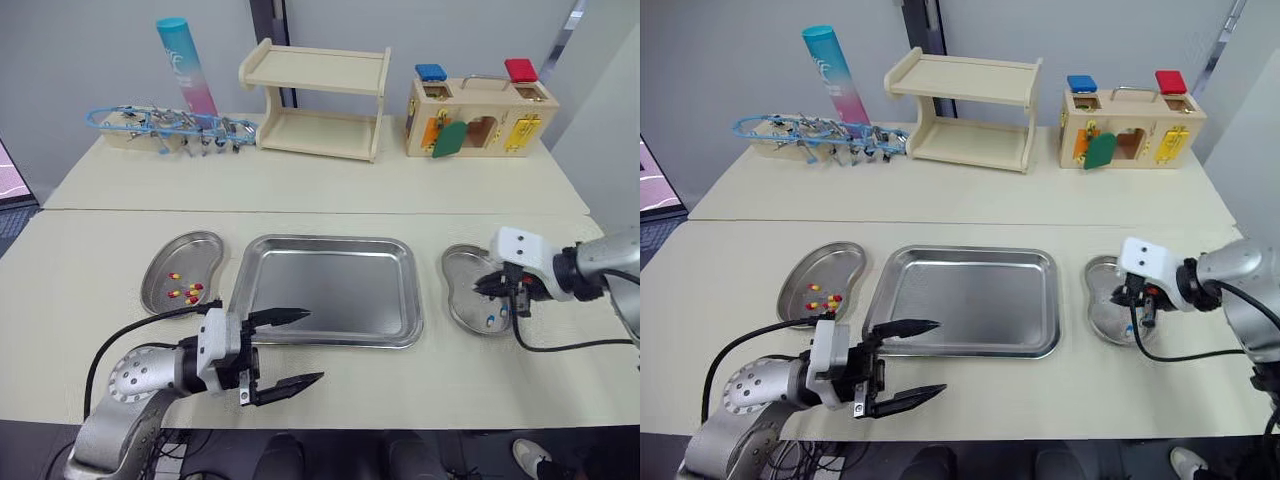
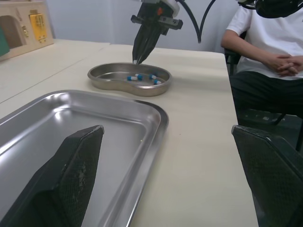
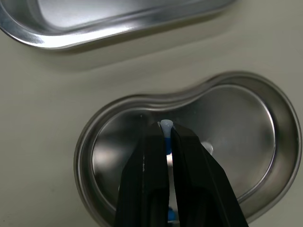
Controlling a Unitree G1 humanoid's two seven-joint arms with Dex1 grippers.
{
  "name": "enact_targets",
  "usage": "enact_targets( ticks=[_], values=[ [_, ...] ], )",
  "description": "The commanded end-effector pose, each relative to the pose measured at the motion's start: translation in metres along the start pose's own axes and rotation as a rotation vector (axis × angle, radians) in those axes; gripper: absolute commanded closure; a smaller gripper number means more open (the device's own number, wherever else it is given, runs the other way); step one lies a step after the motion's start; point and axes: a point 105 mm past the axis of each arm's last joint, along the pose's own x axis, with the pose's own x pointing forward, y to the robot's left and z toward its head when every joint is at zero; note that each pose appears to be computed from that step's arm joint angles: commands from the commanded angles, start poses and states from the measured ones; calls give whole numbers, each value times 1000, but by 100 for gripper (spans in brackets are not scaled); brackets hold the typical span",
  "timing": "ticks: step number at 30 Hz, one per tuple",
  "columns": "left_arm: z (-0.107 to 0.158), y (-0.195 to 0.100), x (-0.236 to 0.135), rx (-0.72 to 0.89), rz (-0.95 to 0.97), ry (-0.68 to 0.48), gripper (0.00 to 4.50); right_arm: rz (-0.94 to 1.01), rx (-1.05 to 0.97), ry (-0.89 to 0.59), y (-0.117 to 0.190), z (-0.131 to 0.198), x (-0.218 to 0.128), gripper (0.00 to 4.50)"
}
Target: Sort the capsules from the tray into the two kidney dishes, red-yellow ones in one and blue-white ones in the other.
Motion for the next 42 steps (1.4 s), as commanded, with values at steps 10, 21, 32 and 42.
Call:
enact_targets(
  ticks=[10, 21, 32, 42],
  values=[
    [11, 1, 5, 11, -48, -17, 0, -134, -21, -43, -15, -7, -8, 212],
    [6, 35, -81, -179, 447, 183, 0, -134, -82, -260, 17, -25, -39, 187],
    [-14, 47, -276, -140, 1101, 638, 0, -168, 68, -209, 18, -95, -71, 26],
    [-19, 50, -295, -190, 1031, 808, 0, -210, -5, -225, 4, -84, -70, 2]
  ],
)
